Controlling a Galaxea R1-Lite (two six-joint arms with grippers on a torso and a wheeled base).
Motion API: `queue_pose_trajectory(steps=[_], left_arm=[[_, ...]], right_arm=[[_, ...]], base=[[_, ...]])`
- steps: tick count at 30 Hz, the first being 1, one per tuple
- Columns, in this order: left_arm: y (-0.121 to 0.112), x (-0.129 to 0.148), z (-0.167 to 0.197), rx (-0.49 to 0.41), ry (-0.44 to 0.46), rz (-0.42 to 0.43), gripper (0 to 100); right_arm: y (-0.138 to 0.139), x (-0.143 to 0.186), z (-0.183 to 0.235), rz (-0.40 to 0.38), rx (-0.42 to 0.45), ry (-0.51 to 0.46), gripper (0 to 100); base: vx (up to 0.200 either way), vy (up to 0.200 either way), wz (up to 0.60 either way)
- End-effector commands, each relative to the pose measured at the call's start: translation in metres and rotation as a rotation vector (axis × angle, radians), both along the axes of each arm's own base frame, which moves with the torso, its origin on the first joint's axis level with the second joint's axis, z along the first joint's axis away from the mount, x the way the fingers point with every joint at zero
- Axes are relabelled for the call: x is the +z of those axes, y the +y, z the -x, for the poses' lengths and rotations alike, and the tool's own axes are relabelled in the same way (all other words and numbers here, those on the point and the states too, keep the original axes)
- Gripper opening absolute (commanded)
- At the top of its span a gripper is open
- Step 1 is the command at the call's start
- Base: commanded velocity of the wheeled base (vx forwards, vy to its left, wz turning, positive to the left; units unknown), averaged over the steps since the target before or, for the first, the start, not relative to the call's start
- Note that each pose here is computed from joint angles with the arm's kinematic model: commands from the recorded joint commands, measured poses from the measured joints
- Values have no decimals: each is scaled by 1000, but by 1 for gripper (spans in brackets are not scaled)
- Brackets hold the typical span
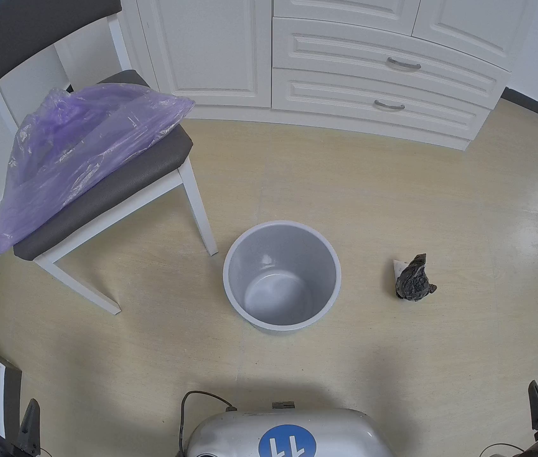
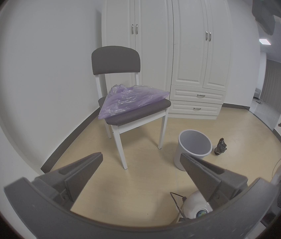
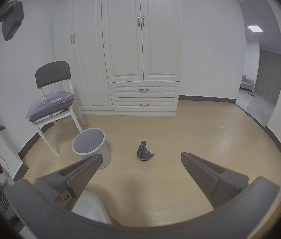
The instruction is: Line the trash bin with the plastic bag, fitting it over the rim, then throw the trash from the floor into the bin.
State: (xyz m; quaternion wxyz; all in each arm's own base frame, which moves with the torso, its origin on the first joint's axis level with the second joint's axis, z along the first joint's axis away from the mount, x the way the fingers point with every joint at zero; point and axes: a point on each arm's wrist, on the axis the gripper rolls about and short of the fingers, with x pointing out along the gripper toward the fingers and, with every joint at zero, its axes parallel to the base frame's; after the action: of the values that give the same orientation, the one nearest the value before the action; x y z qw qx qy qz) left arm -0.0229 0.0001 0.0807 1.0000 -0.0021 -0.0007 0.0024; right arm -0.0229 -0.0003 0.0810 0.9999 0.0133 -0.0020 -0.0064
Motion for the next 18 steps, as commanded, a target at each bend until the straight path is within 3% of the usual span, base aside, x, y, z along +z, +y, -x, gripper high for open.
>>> queue_pose_trajectory(steps=[1, 18], left_arm=[[0, -5, 0, 0, 1, 0, 100], [0, -5, 0, -2, 0, 0, 100]], right_arm=[[0, -5, 0, 2, 2, -1, 100], [0, -5, 0, -4, 2, -2, 100]], base=[[0, 0, 0], [0, 0, 0]])
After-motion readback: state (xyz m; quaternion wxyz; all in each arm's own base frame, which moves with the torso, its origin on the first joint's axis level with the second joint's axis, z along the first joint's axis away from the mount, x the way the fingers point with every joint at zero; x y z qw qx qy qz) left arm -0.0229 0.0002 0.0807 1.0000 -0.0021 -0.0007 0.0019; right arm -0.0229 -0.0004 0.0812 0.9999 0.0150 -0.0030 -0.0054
